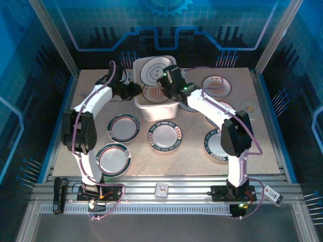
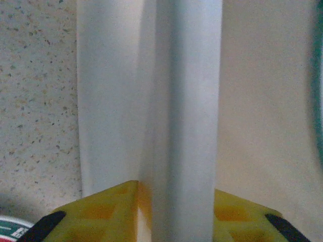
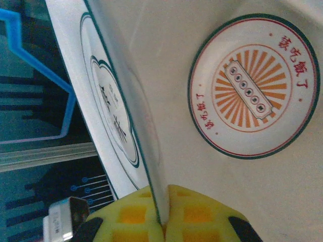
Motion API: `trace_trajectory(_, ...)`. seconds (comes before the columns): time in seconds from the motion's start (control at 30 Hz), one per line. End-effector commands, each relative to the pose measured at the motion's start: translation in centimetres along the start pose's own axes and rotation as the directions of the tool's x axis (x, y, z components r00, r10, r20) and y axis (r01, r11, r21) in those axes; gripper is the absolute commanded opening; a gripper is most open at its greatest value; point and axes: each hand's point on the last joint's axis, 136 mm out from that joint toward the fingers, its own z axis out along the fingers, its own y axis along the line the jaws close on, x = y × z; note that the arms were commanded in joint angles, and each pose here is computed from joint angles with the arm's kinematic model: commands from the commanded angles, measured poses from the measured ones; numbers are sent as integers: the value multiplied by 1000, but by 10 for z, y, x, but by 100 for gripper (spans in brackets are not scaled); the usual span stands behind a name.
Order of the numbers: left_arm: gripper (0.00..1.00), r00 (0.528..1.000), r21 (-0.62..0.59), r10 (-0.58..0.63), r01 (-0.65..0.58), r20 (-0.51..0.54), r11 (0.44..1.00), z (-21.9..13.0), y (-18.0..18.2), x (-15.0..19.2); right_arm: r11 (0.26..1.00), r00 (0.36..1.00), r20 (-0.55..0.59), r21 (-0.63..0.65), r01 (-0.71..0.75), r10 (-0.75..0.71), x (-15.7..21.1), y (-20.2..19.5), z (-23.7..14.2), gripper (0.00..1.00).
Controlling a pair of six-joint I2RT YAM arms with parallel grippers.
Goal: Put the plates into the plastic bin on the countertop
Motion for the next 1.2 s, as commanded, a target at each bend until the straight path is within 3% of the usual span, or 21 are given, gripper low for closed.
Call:
trace_trajectory(0.0,27,998,-2,-33,33,-48,999,-6,-2,20,998,997,54,3,-56,55,-5,9,-4,0)
trace_trajectory(0.33,25,995,-8,-65,65,-80,998,-11,-9,40,995,994,67,49,-88,84,-1,2,2,0)
trace_trajectory(0.73,36,999,-49,-13,11,-43,999,-23,-14,37,994,995,50,65,-88,85,4,-10,16,0)
trace_trajectory(1.17,58,999,-42,49,-48,18,998,-48,-30,25,987,993,53,124,-107,101,15,-18,21,0)
